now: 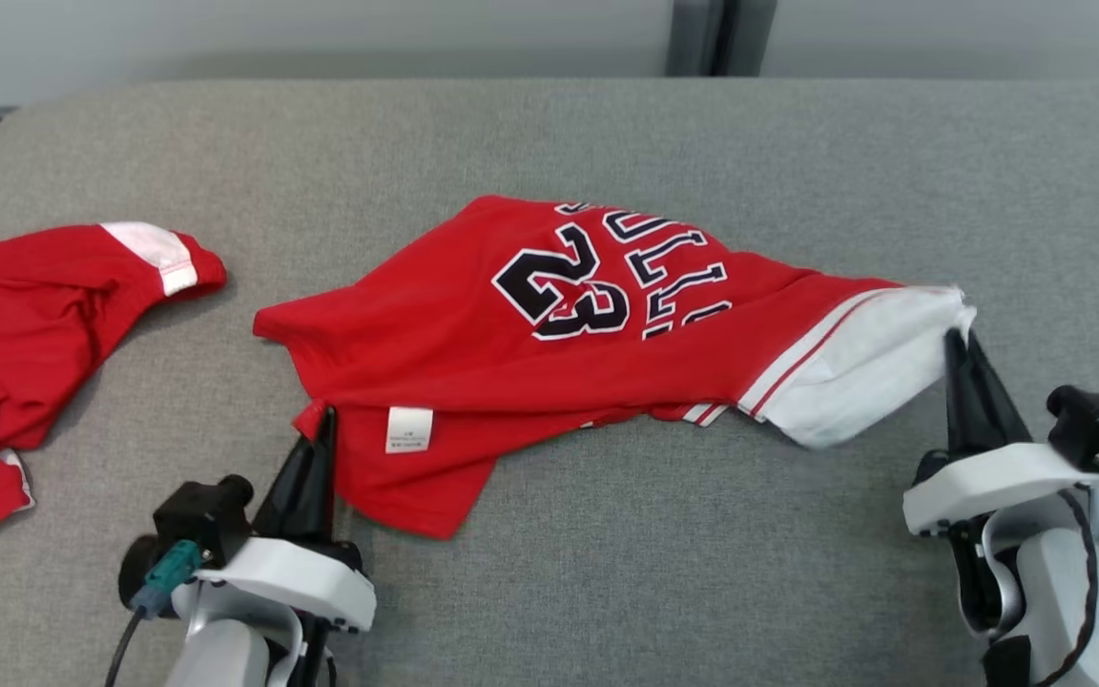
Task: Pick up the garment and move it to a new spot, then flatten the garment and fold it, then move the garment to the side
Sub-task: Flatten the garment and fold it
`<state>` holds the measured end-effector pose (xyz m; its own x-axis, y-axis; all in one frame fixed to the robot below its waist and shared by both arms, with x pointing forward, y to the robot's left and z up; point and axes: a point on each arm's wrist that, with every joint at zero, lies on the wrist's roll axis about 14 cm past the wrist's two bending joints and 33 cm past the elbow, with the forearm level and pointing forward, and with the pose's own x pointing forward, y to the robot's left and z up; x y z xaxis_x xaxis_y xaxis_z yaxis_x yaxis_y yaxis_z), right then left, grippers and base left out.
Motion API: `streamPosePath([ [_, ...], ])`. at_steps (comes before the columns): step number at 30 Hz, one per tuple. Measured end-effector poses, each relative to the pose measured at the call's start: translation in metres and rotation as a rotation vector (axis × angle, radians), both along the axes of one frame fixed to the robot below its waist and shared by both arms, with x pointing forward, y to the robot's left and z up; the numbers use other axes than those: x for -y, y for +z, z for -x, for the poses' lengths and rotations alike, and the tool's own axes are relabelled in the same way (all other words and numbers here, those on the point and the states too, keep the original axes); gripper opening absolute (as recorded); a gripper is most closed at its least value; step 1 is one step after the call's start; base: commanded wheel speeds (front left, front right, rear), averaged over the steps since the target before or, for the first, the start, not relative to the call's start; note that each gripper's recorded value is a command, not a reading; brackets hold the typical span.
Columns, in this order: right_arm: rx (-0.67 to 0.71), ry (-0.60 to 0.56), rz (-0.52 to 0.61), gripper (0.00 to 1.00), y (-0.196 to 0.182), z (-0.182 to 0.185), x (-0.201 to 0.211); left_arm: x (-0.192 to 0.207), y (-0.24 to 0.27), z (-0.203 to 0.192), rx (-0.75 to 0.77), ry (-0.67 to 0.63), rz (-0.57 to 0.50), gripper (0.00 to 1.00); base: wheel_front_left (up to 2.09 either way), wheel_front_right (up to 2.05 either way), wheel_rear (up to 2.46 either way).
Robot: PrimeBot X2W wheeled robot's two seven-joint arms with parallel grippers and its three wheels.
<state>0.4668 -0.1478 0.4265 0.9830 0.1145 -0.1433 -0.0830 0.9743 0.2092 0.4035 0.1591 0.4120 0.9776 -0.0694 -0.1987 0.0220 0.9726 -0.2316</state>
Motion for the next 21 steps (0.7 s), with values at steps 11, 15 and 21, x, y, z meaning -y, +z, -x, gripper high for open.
streamPosePath([
  [11,0.528,-0.006,-0.077,0.0,0.191,-0.004,0.011,-0.019,0.139,-0.033,0.411,-0.027,-0.129,0.0,0.0,0.0,0.0],
  [15,0.745,0.031,-0.087,0.0,0.273,0.014,0.016,-0.018,0.207,-0.043,0.59,-0.062,-0.193,0.0,0.0,0.0,0.0],
  [21,0.989,0.03,0.002,0.0,0.368,0.034,0.04,-0.017,0.301,-0.059,0.782,-0.102,-0.281,0.0,0.0,0.0,0.0],
])
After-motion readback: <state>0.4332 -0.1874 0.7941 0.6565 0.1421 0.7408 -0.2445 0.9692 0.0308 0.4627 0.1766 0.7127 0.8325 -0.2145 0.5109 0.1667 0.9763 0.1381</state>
